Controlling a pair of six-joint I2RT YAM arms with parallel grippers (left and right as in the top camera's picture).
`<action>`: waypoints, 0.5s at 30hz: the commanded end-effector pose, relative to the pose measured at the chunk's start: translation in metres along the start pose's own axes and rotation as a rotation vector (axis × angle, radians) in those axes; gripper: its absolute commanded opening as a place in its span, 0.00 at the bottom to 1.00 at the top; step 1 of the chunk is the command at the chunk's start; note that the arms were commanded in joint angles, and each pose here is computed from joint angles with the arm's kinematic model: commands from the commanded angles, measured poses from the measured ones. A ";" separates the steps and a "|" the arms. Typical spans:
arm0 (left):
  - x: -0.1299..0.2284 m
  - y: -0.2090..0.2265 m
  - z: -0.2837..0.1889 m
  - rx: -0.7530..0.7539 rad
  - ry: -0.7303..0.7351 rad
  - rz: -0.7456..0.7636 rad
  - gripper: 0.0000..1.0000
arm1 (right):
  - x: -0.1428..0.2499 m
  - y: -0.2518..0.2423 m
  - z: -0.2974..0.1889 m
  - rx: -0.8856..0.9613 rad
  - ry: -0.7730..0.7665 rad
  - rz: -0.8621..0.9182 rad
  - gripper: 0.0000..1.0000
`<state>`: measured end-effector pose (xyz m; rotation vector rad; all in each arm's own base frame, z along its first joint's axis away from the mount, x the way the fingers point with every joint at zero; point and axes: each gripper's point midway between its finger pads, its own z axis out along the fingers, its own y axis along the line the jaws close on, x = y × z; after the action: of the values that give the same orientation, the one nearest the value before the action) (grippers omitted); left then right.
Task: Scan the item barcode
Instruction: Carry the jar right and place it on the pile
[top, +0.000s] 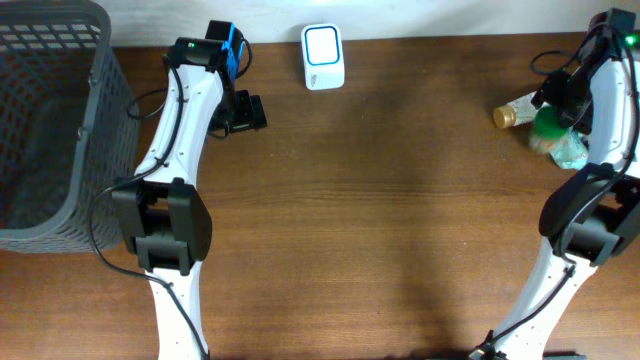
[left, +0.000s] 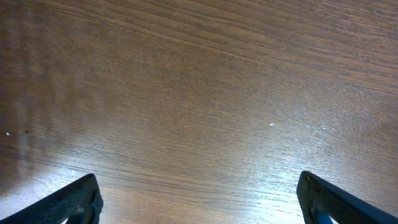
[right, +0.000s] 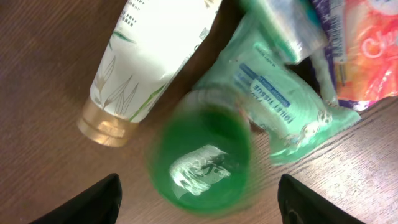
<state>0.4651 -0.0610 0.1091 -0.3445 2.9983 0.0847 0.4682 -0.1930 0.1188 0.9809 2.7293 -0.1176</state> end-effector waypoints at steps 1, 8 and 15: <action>0.001 0.003 0.001 -0.017 0.001 -0.009 0.99 | 0.012 0.004 0.016 -0.002 0.049 -0.002 0.78; 0.001 0.003 0.001 -0.017 0.001 -0.009 0.99 | 0.007 0.005 -0.006 -0.023 0.009 0.002 0.99; 0.001 0.003 0.001 -0.017 0.001 -0.009 0.99 | 0.020 0.003 -0.123 -0.130 -0.096 0.006 0.99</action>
<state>0.4652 -0.0610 0.1091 -0.3439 2.9980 0.0845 0.4424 -0.1774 0.1482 0.9858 2.7633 -0.0750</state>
